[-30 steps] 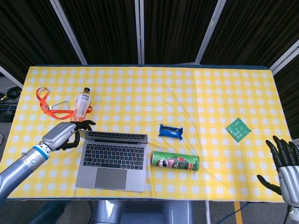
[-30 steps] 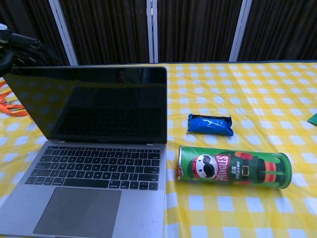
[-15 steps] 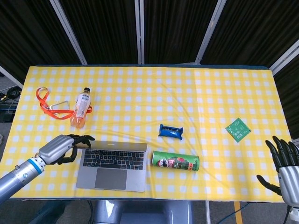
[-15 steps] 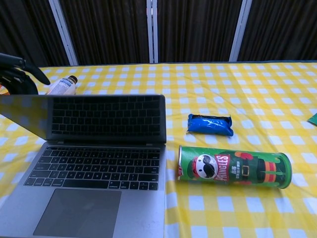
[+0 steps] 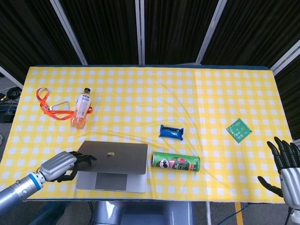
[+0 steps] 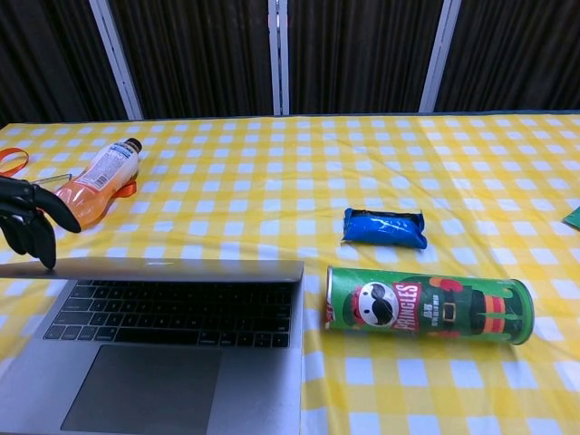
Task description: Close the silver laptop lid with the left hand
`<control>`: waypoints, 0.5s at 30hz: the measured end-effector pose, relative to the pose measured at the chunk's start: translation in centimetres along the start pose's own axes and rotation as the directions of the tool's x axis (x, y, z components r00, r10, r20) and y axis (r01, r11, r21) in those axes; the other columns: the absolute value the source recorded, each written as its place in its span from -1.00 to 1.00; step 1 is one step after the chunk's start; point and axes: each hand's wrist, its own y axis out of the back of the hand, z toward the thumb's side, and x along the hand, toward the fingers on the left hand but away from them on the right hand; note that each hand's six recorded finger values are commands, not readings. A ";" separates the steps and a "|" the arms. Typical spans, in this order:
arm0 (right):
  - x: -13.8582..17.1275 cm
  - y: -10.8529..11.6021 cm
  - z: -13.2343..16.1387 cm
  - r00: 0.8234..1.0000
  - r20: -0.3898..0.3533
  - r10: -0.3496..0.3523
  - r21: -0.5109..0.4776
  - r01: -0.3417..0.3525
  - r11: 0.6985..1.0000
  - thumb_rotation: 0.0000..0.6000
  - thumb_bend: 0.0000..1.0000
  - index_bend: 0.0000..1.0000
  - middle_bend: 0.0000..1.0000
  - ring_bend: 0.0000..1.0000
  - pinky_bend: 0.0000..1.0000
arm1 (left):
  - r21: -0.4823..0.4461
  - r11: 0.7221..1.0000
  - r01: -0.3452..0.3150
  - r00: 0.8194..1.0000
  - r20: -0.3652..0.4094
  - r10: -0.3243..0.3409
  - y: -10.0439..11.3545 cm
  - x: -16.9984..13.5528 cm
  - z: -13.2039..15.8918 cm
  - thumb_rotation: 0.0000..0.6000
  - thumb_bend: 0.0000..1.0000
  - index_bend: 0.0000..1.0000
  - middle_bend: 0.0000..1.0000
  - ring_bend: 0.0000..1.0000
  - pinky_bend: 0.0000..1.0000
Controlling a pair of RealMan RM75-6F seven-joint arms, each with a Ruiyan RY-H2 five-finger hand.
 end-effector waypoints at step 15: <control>0.1 0.2 -0.2 1.000 0.000 -0.003 -0.011 0.003 1.000 1.00 -1.00 -1.00 -1.00 -1.00 -1.00 | -0.014 0.995 0.098 0.995 0.038 -0.098 -5.1 2.7 1.0 1.00 1.00 -0.64 -0.51 -0.48 -0.50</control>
